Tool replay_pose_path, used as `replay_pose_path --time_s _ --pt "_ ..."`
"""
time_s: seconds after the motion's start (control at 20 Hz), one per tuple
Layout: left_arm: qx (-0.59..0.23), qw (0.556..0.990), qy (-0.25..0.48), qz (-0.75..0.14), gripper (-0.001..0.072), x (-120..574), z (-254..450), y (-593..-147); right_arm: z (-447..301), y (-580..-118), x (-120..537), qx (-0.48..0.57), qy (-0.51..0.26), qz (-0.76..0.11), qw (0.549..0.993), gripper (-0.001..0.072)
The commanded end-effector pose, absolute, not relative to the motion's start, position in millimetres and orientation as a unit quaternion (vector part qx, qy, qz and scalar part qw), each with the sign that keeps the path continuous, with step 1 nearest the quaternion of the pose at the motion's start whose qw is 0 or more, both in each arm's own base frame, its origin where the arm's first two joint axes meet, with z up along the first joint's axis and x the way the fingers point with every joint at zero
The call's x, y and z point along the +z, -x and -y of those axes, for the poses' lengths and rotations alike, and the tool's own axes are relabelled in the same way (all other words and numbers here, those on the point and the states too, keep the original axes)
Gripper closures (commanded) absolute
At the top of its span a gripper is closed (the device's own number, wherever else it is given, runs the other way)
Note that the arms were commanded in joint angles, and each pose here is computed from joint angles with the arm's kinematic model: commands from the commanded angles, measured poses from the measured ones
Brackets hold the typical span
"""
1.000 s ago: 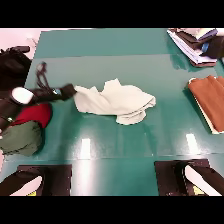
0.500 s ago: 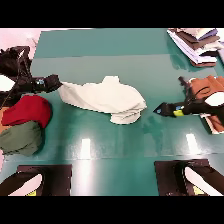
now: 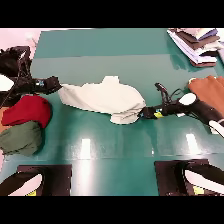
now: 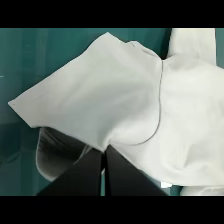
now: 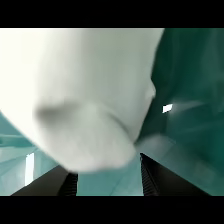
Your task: Fold the shirts.
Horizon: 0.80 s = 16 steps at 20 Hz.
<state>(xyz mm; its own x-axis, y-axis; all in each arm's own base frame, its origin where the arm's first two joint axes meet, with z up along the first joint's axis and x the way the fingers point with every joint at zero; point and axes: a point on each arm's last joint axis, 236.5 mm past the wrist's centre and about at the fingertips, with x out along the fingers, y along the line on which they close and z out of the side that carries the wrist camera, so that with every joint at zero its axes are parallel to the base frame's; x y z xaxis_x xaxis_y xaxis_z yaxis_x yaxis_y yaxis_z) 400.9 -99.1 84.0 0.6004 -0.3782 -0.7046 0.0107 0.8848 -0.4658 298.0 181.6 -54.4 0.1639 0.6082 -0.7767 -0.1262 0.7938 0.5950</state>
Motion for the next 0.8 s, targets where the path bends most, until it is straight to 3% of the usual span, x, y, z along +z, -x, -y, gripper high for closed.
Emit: replay_pose_path --time_s 0.0,0.05,0.1,0.15,0.3,0.5,0.75 --pt "-0.113 0.867 0.212 -0.437 0.0683 82.8 99.5 -399.2 -193.5 -313.3 -63.7 0.256 -0.195 -0.603 0.73 0.0332" --pt "-0.113 0.867 0.212 -0.438 0.0683 82.7 99.5 -399.1 -194.2 -312.7 -68.5 0.256 -0.196 -0.61 0.724 0.0352" --pt "-0.113 0.866 0.212 -0.438 0.0683 82.5 99.6 -398.8 -194.4 -313.3 -71.1 0.262 -0.188 -0.61 0.724 0.0592" --pt "-0.113 0.866 0.211 -0.438 0.0683 83.0 99.6 -398.7 -194.2 -315.0 -70.7 0.269 -0.179 -0.605 0.728 0.0692" --pt "-0.116 0.887 0.199 -0.399 0.0683 116.3 95.7 -407.9 -167.9 -324.1 -47.6 0.259 -0.136 -0.573 0.765 0.0693" --pt "-0.129 0.954 0.122 -0.24 0.0683 278.8 79.7 -409.2 -82.6 -345.7 70.0 0.2 -0.069 -0.465 0.86 0.0693" --pt "-0.169 0.984 0.053 -0.011 0.0683 500.1 82.1 -307.1 -11.0 -316.5 275.7 0.105 -0.023 -0.263 0.959 0.0693"
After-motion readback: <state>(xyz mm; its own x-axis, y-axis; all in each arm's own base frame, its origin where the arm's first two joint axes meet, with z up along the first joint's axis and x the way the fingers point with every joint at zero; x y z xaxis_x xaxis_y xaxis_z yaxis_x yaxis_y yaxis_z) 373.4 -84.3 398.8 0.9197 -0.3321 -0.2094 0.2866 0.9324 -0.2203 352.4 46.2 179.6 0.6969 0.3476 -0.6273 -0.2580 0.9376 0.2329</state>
